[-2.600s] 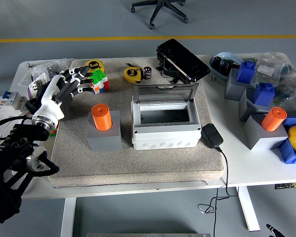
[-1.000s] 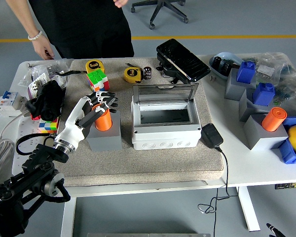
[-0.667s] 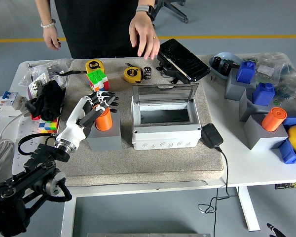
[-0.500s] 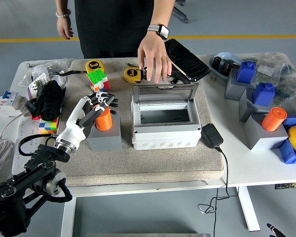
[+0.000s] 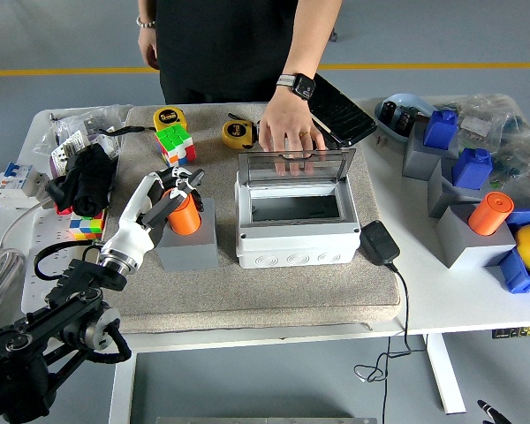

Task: Fetch the battery,place it into the box,close the lid of the box

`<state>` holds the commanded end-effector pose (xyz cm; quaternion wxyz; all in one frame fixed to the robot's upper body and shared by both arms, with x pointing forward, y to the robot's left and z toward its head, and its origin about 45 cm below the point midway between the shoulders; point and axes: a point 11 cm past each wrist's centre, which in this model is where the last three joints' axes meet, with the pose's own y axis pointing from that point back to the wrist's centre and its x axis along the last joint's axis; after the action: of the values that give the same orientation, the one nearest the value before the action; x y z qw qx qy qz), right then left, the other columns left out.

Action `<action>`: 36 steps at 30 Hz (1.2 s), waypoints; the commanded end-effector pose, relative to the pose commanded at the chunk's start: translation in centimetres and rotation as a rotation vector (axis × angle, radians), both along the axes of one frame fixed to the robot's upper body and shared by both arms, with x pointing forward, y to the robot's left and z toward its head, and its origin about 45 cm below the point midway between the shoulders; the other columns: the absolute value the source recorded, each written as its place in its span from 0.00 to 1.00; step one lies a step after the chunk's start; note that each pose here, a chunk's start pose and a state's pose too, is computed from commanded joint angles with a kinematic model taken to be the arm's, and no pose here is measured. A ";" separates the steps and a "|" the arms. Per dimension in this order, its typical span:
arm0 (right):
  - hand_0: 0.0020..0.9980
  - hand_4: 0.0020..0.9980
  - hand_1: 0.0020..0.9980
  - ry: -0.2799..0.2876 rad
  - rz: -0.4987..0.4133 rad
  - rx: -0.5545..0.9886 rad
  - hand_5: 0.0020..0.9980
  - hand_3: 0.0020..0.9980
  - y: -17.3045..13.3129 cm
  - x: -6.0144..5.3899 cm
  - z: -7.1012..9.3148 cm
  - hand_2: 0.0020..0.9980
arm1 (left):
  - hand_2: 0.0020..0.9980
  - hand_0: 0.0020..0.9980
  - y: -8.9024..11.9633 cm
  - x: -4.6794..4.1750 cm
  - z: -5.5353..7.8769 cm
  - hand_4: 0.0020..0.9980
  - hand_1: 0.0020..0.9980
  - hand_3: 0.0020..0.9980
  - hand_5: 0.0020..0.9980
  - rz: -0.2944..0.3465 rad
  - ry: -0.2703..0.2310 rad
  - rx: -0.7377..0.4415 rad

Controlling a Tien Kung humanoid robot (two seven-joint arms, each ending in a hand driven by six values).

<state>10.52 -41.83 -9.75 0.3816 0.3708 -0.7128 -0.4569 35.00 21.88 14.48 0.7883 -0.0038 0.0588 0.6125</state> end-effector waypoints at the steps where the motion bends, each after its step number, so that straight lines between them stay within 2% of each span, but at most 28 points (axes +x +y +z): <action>1: 0.58 0.94 0.64 0.000 0.000 0.000 0.50 0.58 0.0 0.0 0.0 0.65 | 0.27 0.21 0.0 0.01 0.0 1.00 0.22 0.30 0.53 0.000 0.000 0.000; 8: 0.58 0.94 0.64 -0.002 -0.002 0.000 0.50 0.58 0.0 0.0 0.0 0.65 | 0.28 0.20 -0.2 0.06 0.0 1.00 0.22 0.28 0.52 -0.007 0.002 0.004; 9: 0.58 0.94 0.64 -0.003 -0.003 0.000 0.50 0.58 0.0 0.0 0.0 0.65 | 0.27 0.14 -0.3 0.08 0.0 1.00 0.21 0.26 0.52 -0.008 0.003 0.004; 14: 0.58 0.94 0.64 -0.003 -0.005 0.000 0.50 0.58 0.0 0.0 0.0 0.65 | 0.27 0.14 -0.6 0.09 -0.1 1.00 0.21 0.26 0.52 -0.021 0.018 0.003; 15: 0.58 0.94 0.64 -0.003 -0.006 0.000 0.50 0.58 0.0 0.0 0.0 0.65 | 0.23 0.06 -0.7 0.08 -0.2 1.00 0.18 0.21 0.51 -0.025 0.023 0.003; 20: 0.58 0.94 0.64 -0.003 -0.007 0.001 0.50 0.58 0.0 -0.1 0.0 0.65 | 0.23 0.06 -0.8 0.02 -0.4 1.00 0.18 0.21 0.51 -0.033 0.037 0.002; 21: 0.58 0.95 0.64 -0.004 -0.007 0.001 0.50 0.58 0.0 -0.1 0.0 0.65 | 0.20 0.04 -0.8 0.04 -0.3 1.00 0.14 0.21 0.42 -0.036 0.037 0.004; 27: 0.58 0.95 0.64 -0.006 -0.006 0.001 0.50 0.58 0.0 0.0 0.0 0.65 | 0.20 0.04 -1.1 0.04 -0.2 1.00 0.14 0.21 0.42 -0.071 0.030 0.028; 28: 0.58 0.95 0.64 -0.007 -0.006 0.001 0.50 0.58 0.0 0.1 0.0 0.65 | 0.21 0.04 -1.2 0.03 -0.2 1.00 0.14 0.23 0.24 -0.072 0.025 0.033; 32: 0.58 0.95 0.64 -0.008 -0.007 0.001 0.50 0.58 -0.1 0.0 0.0 0.65 | 0.21 0.04 -1.2 0.07 -0.1 1.00 0.14 0.23 0.24 -0.069 0.016 0.034; 33: 0.58 0.95 0.64 -0.008 -0.007 0.001 0.50 0.58 -0.1 0.0 0.0 0.65 | 0.21 0.05 -1.1 0.09 -0.1 0.98 0.15 0.22 0.00 -0.068 0.014 0.034; 36: 0.58 0.95 0.64 -0.007 -0.007 0.000 0.50 0.58 -0.1 0.0 0.0 0.65 | 0.21 0.05 -1.1 0.13 0.0 0.98 0.15 0.22 0.00 -0.067 0.012 0.034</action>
<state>10.54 -41.90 -9.73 0.3776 0.3702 -0.7152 -0.4570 35.13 20.75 14.47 0.8080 0.0153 0.0530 0.5866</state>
